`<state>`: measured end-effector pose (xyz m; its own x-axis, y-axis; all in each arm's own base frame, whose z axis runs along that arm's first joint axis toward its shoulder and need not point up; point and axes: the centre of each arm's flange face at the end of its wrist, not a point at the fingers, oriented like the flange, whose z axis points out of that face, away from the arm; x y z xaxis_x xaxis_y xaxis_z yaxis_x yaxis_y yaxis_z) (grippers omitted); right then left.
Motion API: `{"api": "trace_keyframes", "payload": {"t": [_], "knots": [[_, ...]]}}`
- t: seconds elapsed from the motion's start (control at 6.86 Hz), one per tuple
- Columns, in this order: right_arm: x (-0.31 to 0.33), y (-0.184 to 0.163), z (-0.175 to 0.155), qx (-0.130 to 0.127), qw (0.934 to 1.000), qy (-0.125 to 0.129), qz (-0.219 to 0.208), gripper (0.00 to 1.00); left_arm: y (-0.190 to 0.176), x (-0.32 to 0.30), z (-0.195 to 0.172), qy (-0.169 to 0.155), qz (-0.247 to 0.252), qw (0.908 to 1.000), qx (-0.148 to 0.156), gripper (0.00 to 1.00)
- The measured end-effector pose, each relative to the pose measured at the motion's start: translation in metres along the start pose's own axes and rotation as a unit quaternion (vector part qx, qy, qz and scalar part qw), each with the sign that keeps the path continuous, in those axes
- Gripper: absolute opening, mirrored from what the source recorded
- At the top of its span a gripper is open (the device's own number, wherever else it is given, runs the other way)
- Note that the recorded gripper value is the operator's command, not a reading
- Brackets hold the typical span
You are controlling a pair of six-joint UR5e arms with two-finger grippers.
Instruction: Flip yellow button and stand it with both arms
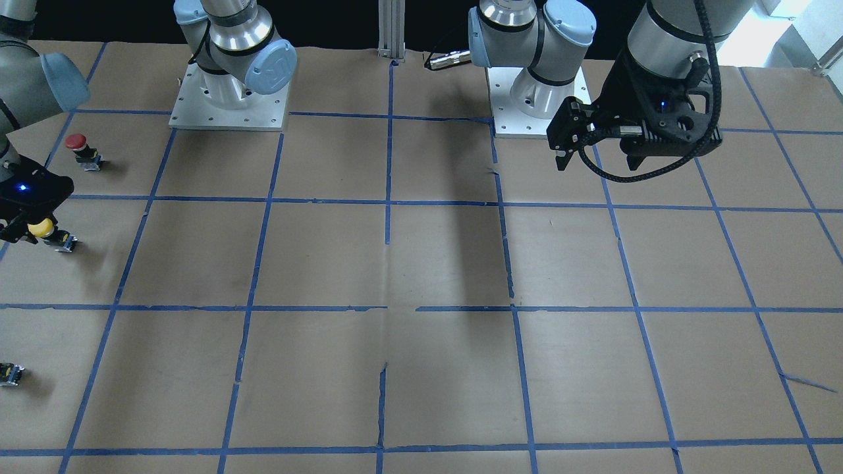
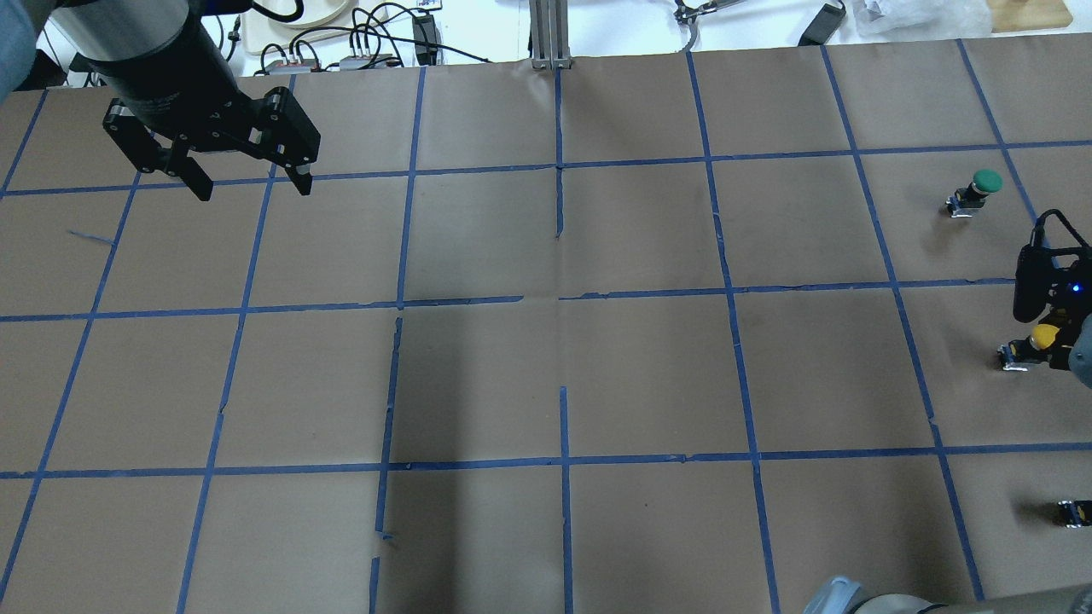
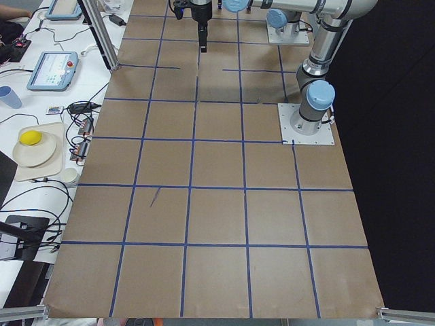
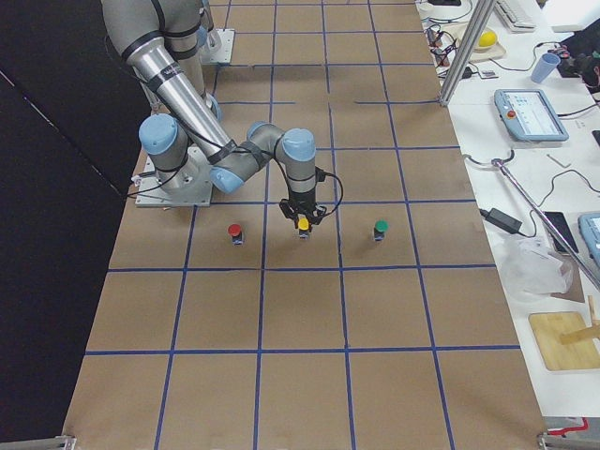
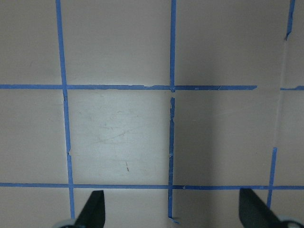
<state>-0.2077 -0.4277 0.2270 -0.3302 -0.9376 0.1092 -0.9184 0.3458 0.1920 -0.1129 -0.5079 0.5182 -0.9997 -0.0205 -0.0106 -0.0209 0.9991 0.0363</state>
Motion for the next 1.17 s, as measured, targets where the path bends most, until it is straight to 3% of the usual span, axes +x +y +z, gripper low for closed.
{"api": "trace_keyframes", "payload": {"t": [0.44, 0.73, 0.88, 1.02, 1.17], "knots": [[-0.006, -0.004, 0.001, -0.005, 0.9999, -0.003, 0.009, 0.99, 0.0, 0.0, -0.001, 0.0, 0.0, 1.0, 0.001, 1.0], [0.01, -0.004, -0.026, -0.003, 0.9995, 0.013, 0.029, 0.99, 0.0, 0.0, -0.001, 0.0, 0.0, 1.0, 0.001, 1.0], [0.025, -0.005, -0.054, 0.006, 0.9991, 0.002, 0.041, 1.0, 0.0, 0.0, 0.0, 0.0, 0.0, 1.0, 0.0, 1.0], [0.042, -0.003, -0.093, 0.027, 0.9966, -0.036, 0.069, 1.0, 0.0, 0.0, 0.0, 0.0, 0.0, 1.0, 0.0, 1.0], [0.057, 0.001, -0.139, 0.048, 0.9894, -0.076, 0.114, 1.0, 0.0, 0.0, 0.0, 0.001, 0.0, 1.0, 0.0, 1.0]]}}
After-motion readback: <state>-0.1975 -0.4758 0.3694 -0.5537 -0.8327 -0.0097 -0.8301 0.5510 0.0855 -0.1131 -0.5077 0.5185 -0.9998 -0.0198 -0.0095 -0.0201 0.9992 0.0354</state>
